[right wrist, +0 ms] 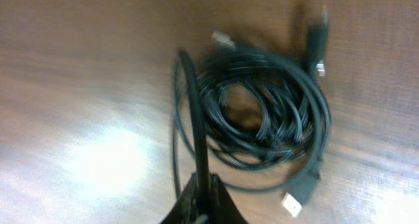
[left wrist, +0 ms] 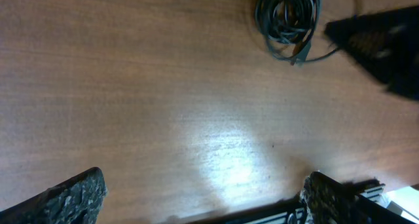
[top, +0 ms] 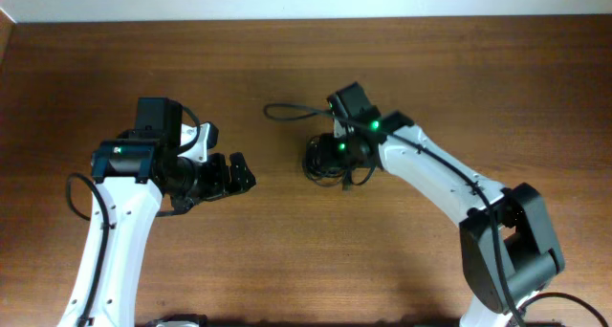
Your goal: Untangle cables
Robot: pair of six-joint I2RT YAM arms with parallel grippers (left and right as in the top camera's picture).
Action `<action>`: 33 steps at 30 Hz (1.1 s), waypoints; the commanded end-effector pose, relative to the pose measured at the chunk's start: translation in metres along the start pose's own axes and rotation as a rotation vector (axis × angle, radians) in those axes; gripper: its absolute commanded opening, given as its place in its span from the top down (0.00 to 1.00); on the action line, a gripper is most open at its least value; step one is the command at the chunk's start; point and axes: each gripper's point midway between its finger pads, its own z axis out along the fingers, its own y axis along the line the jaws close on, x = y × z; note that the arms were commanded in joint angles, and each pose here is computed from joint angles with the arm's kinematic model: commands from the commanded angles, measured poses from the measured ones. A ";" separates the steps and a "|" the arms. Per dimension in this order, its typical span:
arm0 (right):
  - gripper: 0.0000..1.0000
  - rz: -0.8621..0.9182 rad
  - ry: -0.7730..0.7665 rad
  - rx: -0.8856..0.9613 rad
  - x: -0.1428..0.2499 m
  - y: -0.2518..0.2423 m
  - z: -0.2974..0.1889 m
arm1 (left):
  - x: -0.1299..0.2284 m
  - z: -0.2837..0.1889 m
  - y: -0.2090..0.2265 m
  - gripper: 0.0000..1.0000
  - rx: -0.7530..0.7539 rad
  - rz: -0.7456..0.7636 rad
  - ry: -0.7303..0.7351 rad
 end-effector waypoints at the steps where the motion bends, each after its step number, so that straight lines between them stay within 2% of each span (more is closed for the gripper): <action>1: 0.96 -0.081 -0.175 -0.105 -0.054 0.057 -0.099 | -0.003 -0.002 0.000 0.01 -0.003 -0.008 -0.010; 4: 0.96 -0.151 -0.292 -0.283 -0.073 0.115 -0.197 | -0.003 -0.002 0.000 0.01 -0.003 -0.008 -0.010; 7: 0.96 -0.206 -0.466 -0.366 -0.091 0.146 -0.275 | -0.003 -0.002 0.000 0.01 -0.003 -0.008 -0.010; 12: 0.96 -0.345 -0.939 -0.563 -0.108 0.194 -0.449 | -0.003 -0.002 0.001 0.01 -0.006 -0.008 -0.010; 15: 0.96 -0.371 -1.043 -0.603 -0.099 0.200 -0.492 | -0.003 -0.002 0.001 0.01 -0.006 -0.008 -0.010; 18: 0.96 -0.184 -1.246 -0.502 -0.116 0.171 -0.533 | -0.003 -0.002 0.001 0.01 -0.006 -0.008 -0.011; 20: 0.96 -0.127 -1.363 -0.483 -0.114 0.160 -0.565 | -0.003 -0.002 0.001 0.01 -0.006 -0.008 -0.010; 22: 0.96 -0.140 -1.372 -0.507 -0.104 0.162 -0.576 | -0.003 -0.002 0.001 0.01 -0.006 -0.008 -0.010; 24: 0.96 -0.175 -1.299 -0.521 -0.098 0.167 -0.562 | -0.003 -0.002 0.001 0.01 -0.006 -0.008 -0.011; 28: 0.96 -0.179 -1.087 -0.459 -0.098 0.162 -0.502 | -0.003 -0.002 0.000 0.01 -0.005 -0.008 -0.010; 33: 0.96 -0.261 -0.841 -0.545 -0.098 0.187 -0.438 | -0.003 -0.002 -0.002 0.01 0.010 -0.029 -0.011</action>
